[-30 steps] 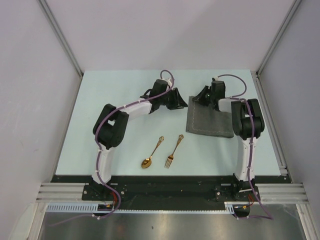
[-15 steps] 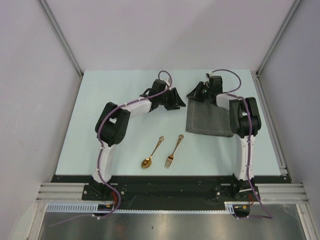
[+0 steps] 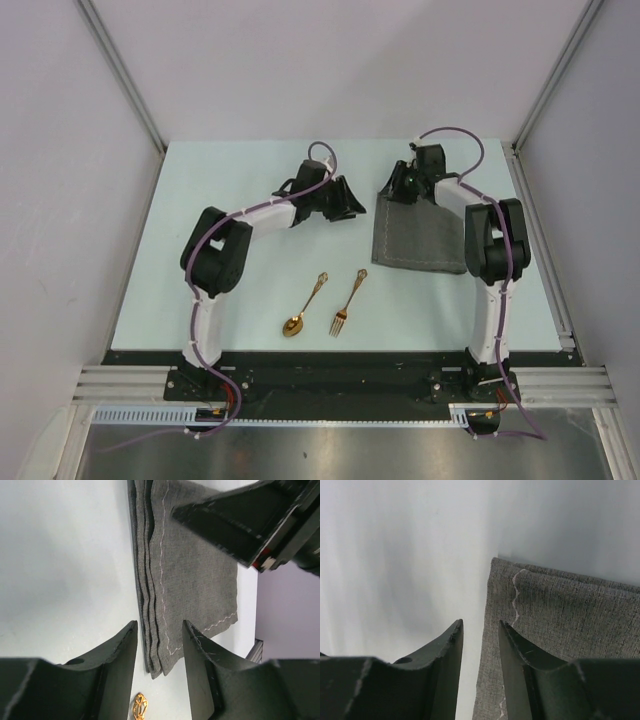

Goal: Fold the napkin into a case and place the utensils inside
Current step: Smooth out the square-folded napkin at the center of the board, then rotate the square-folded napkin at the center of the board.

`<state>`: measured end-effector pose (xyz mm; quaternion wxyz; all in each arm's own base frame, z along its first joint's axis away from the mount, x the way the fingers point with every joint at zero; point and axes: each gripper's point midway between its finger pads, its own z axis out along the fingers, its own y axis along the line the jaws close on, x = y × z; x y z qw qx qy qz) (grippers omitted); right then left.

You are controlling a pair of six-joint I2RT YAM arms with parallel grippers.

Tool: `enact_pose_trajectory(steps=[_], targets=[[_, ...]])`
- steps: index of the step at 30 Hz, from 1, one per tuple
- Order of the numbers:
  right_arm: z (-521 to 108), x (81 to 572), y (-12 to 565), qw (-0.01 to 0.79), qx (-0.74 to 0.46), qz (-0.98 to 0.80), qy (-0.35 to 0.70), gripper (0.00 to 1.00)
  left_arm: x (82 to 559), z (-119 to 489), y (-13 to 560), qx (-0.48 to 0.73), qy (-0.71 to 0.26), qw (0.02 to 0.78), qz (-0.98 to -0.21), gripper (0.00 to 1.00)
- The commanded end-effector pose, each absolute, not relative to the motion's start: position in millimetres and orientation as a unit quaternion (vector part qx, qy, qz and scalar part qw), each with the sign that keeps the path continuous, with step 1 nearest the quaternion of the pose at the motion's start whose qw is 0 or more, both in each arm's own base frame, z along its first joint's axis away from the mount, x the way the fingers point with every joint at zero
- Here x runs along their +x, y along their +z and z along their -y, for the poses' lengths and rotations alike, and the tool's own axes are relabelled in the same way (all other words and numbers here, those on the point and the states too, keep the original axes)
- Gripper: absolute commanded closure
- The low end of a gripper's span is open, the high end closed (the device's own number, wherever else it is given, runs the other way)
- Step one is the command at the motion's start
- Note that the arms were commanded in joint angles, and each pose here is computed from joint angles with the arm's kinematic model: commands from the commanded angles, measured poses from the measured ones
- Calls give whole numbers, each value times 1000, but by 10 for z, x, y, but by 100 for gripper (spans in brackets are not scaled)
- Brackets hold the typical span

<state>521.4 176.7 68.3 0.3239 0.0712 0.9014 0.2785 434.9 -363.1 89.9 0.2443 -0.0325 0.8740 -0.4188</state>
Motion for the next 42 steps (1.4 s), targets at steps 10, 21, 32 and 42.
enact_pose_trajectory(steps=[10, 21, 32, 42], targets=[[-2018, 5367, 323, 348, -18, -929, 120, 50, 4439, 3452, 1476, -47, -449, 282, -846, 55], [-2126, 5272, 276, 370, -71, -926, 19, 68, 4428, 3311, 1511, -55, -449, 285, -845, 55], [-2004, 5319, 1103, 417, -57, -907, 10, 40, 4425, 3305, 1762, -52, -465, 304, -830, 55], [-1895, 5354, 654, 372, -50, -926, 23, 33, 4411, 3329, 1782, -51, -475, 299, -826, 55]])
